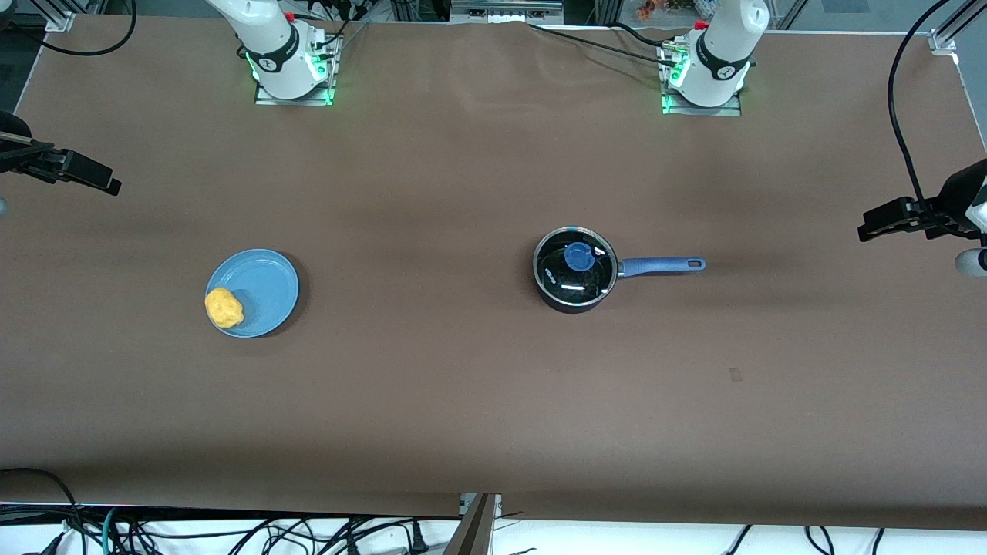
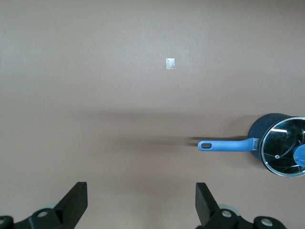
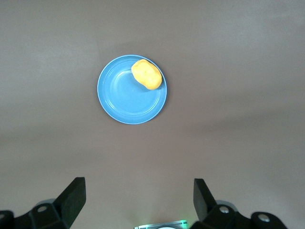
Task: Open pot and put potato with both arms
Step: 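Move the left gripper over the glass lid's blue knob on the saucepan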
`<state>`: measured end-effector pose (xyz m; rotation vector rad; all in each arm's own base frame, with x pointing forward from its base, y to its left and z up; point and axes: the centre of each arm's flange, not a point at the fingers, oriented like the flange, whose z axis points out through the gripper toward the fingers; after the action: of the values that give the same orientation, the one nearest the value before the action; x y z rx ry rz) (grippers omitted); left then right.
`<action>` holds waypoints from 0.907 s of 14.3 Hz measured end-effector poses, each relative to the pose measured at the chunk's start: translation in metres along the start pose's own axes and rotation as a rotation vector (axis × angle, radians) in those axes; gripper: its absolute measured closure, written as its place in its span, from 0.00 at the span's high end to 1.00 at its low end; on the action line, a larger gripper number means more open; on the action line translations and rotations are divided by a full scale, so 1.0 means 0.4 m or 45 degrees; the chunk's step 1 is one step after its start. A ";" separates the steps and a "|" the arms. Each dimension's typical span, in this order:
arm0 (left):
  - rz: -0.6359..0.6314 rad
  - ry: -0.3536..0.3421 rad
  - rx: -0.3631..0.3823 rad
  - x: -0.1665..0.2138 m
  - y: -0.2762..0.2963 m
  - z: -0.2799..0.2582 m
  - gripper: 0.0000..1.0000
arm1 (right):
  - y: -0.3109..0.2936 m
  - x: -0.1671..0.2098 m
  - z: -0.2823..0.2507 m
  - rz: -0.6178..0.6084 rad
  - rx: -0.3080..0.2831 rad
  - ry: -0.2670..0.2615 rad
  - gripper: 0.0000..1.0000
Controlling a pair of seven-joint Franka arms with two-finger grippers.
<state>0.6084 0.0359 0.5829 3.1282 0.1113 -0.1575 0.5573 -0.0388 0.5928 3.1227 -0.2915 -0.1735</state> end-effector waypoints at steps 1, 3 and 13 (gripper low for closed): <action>0.000 0.000 0.000 0.000 0.000 0.000 1.00 | 0.000 0.000 0.000 0.000 0.000 0.000 1.00; 0.000 0.000 0.000 0.000 0.000 0.000 1.00 | 0.001 0.000 0.000 0.001 0.001 -0.001 1.00; -0.116 0.054 -0.135 0.076 0.309 0.145 1.00 | 0.006 0.000 0.001 0.006 0.002 -0.006 1.00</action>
<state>0.6415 -0.0857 0.5225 3.0225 0.2539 -0.0830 0.5567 -0.0413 0.5924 3.1231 -0.2996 -0.1801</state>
